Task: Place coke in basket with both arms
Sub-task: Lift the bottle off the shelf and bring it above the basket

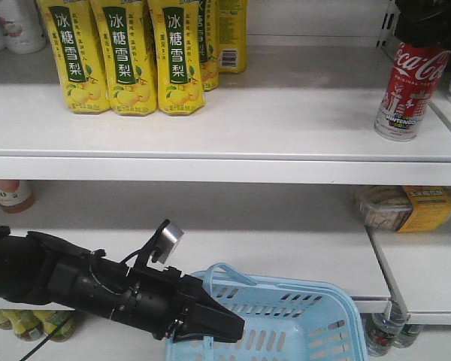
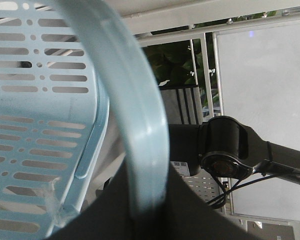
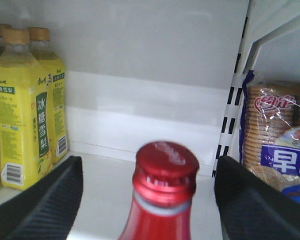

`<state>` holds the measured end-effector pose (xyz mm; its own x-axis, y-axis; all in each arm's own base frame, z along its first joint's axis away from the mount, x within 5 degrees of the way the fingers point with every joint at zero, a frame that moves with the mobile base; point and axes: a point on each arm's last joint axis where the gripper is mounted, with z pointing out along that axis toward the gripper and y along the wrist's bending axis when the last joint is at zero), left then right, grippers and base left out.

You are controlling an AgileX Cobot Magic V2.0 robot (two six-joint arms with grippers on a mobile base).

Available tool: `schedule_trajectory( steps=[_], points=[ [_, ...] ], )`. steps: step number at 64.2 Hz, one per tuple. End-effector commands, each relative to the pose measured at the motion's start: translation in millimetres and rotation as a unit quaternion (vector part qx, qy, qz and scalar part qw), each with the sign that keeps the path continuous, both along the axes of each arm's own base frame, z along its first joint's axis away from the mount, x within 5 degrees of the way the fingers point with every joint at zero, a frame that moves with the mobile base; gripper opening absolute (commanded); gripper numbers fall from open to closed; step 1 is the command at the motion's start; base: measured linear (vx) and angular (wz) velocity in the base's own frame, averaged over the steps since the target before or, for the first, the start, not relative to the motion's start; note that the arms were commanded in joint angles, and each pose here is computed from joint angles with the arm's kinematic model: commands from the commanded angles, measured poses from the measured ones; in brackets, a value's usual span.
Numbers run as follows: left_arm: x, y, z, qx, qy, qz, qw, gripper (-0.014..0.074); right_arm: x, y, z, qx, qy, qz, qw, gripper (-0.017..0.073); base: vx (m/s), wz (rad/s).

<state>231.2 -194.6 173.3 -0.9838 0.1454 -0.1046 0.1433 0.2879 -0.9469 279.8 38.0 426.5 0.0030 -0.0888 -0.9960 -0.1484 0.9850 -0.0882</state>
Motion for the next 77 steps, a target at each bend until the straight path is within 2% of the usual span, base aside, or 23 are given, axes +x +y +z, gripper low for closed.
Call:
schedule_trajectory(
  steps=[1,12,18,41,56,66,73,77],
  points=[
    [-1,-3.4,28,-0.069,-0.013,-0.001,0.998,-0.0006,-3,-3,20,0.009,-0.044,-0.015,0.999,0.0442,0.00,0.00],
    [-1,-3.4,28,-0.069,-0.013,-0.001,0.998,-0.0006,0,1,14,0.007,-0.021,0.001,1.000,0.0183,0.00,0.00],
    [-1,-3.4,28,-0.069,-0.013,-0.001,0.998,-0.0006,-5,3,15,0.006,-0.011,0.014,1.000,-0.0020,0.00,0.00],
    [-1,-3.4,28,-0.069,-0.013,-0.001,0.998,-0.0006,-49,4,39,-0.005,-0.030,0.053,0.998,-0.0009,0.00,0.00],
    [-1,-3.4,28,-0.069,-0.013,-0.001,0.998,-0.0006,-103,10,53,-0.027,-0.015,0.126,0.992,-0.0009,0.00,0.00],
    [-1,-3.4,28,-0.069,-0.013,-0.001,0.998,-0.0006,-131,18,51,-0.006,0.030,0.194,0.980,-0.0008,0.00,0.00],
    [-1,-3.4,28,-0.069,-0.013,-0.001,0.998,-0.0006,-140,26,44,-0.004,0.077,0.246,0.966,-0.0006,0.00,0.00],
    [-1,-3.4,28,-0.069,-0.013,-0.001,0.998,-0.0006,-140,30,36,-0.013,0.117,0.275,0.954,-0.0005,0.00,0.00]
  ],
)
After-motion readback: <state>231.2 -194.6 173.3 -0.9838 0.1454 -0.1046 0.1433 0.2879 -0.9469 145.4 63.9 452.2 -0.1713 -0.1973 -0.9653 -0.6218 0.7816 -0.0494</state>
